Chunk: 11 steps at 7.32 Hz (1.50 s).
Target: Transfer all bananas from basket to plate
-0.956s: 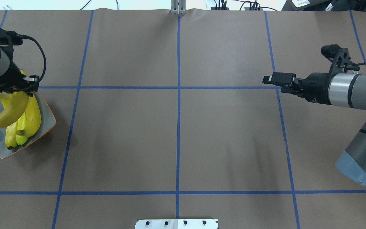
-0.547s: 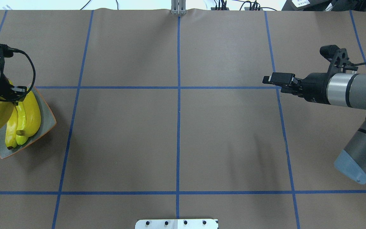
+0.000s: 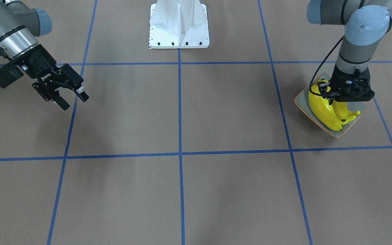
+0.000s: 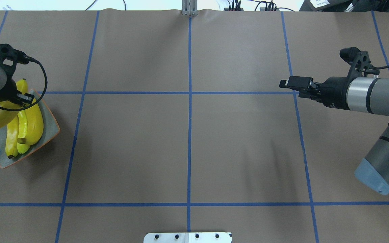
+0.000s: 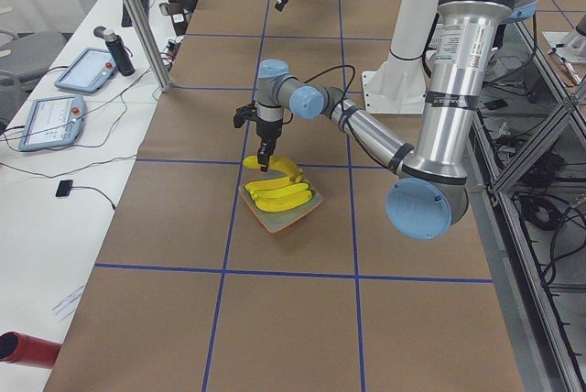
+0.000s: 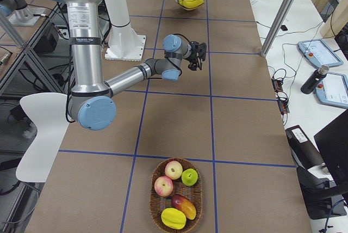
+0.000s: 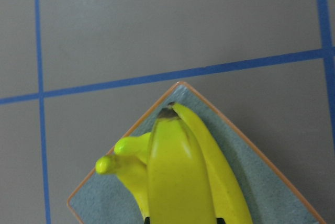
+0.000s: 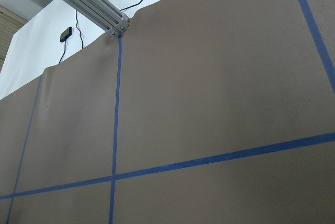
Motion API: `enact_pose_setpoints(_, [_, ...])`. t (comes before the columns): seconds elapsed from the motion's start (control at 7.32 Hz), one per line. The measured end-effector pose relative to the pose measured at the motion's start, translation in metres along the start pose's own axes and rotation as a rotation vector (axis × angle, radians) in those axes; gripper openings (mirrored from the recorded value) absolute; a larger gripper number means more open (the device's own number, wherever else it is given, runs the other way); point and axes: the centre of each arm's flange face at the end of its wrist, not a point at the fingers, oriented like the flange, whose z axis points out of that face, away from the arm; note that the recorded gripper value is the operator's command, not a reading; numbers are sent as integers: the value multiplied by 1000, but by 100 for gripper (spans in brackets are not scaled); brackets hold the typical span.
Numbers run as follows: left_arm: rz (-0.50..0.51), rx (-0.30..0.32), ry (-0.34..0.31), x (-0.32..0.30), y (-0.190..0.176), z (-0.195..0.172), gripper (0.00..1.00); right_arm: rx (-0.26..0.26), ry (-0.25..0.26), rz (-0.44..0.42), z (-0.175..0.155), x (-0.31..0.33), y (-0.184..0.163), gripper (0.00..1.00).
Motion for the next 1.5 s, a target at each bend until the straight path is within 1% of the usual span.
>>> enact_pose_setpoints(0.14, [37, 31, 30, 0, -3, 9, 0, 0, 0, -1, 0, 0, 0, 100])
enact_pose_setpoints(0.55, [91, 68, 128, -8, 10, 37, 0, 3, -2, 1, 0, -1, 0, 100])
enact_pose_setpoints(0.82, [108, 81, 169, -11, 13, 54, 0, 6, -4, 2, 0, -1, -1, 100])
enact_pose_setpoints(0.96, [114, 75, 190, -10, 15, 56, 8, 8, -4, 2, -1, -2, -1, 100])
enact_pose_setpoints(1.09, [118, 64, 209, -11, 19, 58, 27, 13, -5, 1, -1, -2, -1, 100])
enact_pose_setpoints(1.23, [118, 53, 223, -13, 25, 60, 41, 19, -6, 1, -1, -3, -2, 100])
enact_pose_setpoints(1.37, [119, 48, 230, -16, 29, 61, 67, 23, -6, 1, -1, -3, -2, 100])
enact_pose_setpoints(1.5, [120, 46, 234, -16, 31, 61, 99, 25, -7, 0, -1, -4, -2, 100])
